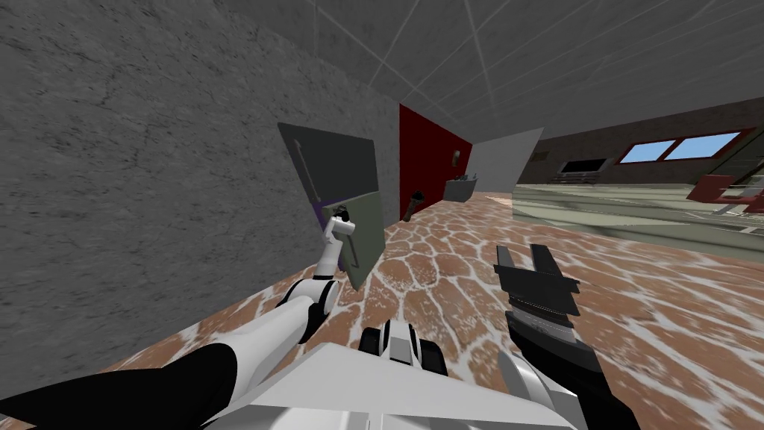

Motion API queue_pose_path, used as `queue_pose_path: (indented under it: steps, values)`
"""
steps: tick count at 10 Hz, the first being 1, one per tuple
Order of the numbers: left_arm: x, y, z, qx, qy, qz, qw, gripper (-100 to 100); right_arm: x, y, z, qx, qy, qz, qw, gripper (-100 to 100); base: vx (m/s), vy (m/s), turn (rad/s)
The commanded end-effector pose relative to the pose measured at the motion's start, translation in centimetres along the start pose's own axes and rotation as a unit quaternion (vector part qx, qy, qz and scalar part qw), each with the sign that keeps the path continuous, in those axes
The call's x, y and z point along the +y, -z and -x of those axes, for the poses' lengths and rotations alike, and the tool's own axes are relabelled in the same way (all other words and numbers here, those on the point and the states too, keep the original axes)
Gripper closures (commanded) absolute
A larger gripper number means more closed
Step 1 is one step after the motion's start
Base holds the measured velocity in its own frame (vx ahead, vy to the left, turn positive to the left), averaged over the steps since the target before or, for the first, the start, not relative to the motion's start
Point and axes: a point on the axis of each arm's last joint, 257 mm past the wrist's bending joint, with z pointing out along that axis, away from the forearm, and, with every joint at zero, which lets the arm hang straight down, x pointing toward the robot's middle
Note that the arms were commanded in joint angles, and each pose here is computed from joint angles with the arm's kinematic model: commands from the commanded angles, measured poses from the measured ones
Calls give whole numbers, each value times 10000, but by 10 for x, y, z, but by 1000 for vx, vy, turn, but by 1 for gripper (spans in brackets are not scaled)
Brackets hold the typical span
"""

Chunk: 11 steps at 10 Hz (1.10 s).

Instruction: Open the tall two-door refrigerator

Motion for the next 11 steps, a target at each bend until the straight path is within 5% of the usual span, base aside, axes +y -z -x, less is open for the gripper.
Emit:
queue_pose_path:
  steps: [1,6,8,9,11]
  values:
    - [14,2,21,-277,-14,190,9994,100,0,0,0,-1,0,-2,10000,0,56,-327,42]
    - [35,7,54,-709,-22,472,9964,100,0,0,0,-2,-1,-1,10000,0,92,-294,49]
    - [49,12,77,-1009,-20,658,9927,100,0,0,0,-1,0,-1,10000,0,50,-260,3]
    - [49,12,77,-1009,-20,658,9927,100,0,0,0,-1,-1,-1,10000,0,82,-242,29]
    - [62,19,100,-1317,-12,841,9877,100,0,0,0,-1,-1,-1,10000,0,85,-310,25]
